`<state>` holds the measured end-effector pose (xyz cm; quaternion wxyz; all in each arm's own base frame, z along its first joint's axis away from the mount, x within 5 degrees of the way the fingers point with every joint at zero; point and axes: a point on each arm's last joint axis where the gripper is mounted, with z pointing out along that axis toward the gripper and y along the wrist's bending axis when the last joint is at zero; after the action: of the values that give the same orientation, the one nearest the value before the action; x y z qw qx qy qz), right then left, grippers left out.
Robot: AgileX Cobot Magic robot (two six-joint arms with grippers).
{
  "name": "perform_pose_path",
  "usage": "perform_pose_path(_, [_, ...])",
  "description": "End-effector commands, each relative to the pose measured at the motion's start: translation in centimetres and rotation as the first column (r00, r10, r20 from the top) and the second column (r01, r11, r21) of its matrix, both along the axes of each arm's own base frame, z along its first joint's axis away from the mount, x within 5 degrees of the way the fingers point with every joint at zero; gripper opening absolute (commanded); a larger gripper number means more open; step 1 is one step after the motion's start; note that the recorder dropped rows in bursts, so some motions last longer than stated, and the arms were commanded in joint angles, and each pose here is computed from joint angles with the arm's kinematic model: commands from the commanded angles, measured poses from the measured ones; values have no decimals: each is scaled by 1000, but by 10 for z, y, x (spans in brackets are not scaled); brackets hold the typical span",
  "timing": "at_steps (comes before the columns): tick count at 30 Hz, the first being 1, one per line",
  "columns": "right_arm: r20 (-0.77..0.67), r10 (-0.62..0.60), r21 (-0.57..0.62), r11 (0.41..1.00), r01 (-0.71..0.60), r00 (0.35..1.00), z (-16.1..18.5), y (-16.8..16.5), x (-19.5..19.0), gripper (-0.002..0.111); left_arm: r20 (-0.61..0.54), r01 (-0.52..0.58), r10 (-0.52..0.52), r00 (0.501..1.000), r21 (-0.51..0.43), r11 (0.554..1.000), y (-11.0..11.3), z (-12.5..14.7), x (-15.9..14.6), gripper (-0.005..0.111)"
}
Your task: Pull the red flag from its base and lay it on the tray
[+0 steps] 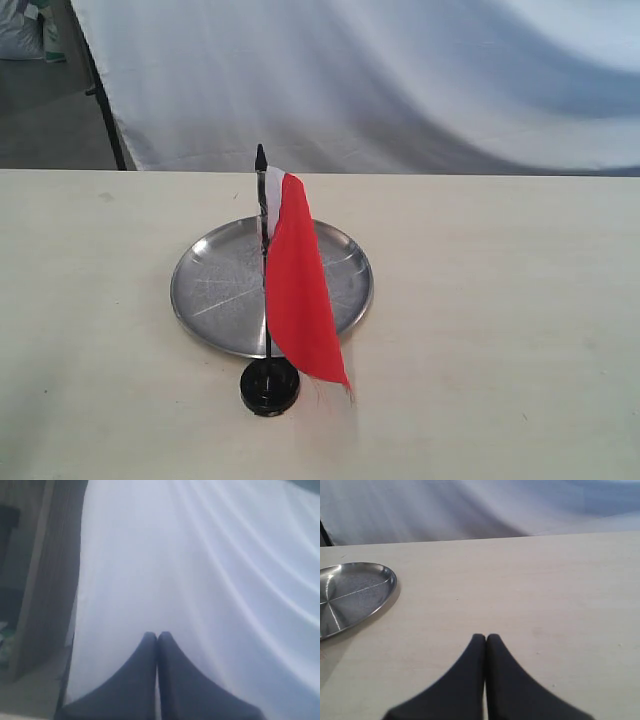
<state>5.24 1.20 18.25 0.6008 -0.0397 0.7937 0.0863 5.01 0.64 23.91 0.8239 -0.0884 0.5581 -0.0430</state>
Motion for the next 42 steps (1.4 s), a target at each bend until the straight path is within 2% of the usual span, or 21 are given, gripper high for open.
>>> perform_pose_path(1, [10,-6,-12,1000,6,1000,-1,-1,0,0,146,36,-21,989,-102,994,2,10,-5,0])
perform_pose_path(3, [10,-6,-12,1000,6,1000,-1,-1,0,0,170,92,-60,984,-191,977,1,11,-6,0])
perform_pose_path(6, [10,-6,-12,1000,6,1000,-1,-1,0,0,136,119,-101,985,-125,985,-4,10,-5,0])
perform_pose_path(11, [10,-6,-12,1000,6,1000,-1,-1,0,0,131,242,-230,964,-85,966,-16,36,-7,0])
perform_pose_path(13, [10,-6,-12,1000,6,1000,-1,-1,0,0,81,267,-262,962,-56,962,-20,48,0,0])
perform_pose_path(16, [10,-6,-12,1000,6,1000,-1,-1,0,0,5,320,-321,947,-98,942,-23,71,20,0])
perform_pose_path(18, [10,-6,-12,1000,6,1000,-1,-1,0,0,-57,371,-377,925,-89,924,-28,83,39,0])
perform_pose_path(21, [10,-6,-12,1000,6,1000,-1,-1,0,0,-144,522,-523,840,-49,851,-41,92,73,0])
perform_pose_path(23, [10,-6,-12,1000,6,1000,-1,-1,0,0,-179,656,-650,739,-29,754,-52,91,95,0])
perform_pose_path(25, [10,-6,-12,1000,6,1000,-1,-1,0,0,-194,759,-752,630,-52,649,-61,85,113,0])
perform_pose_path(28, [10,-6,-12,1000,6,1000,-1,-1,0,0,-255,811,-805,536,-111,575,-65,63,138,0])
perform_pose_path(32, [10,-6,-12,1000,6,1000,-1,-1,0,0,-391,786,-782,486,-195,586,-63,29,162,0])
perform_pose_path(35, [10,-6,-12,1000,6,1000,-1,-1,0,0,-439,815,-785,438,-176,553,-65,10,171,5])
perform_pose_path(38, [10,-6,-12,1000,6,1000,-1,-1,0,0,-505,845,-755,419,-87,528,-65,-6,176,20])
perform_pose_path(40, [10,-6,-12,1000,6,1000,-1,-1,0,0,-560,874,-738,377,-47,483,-67,-17,176,36])
perform_pose_path(42, [10,-6,-12,1000,6,1000,-1,-1,0,0,-588,889,-729,350,-37,457,-67,-26,177,51])
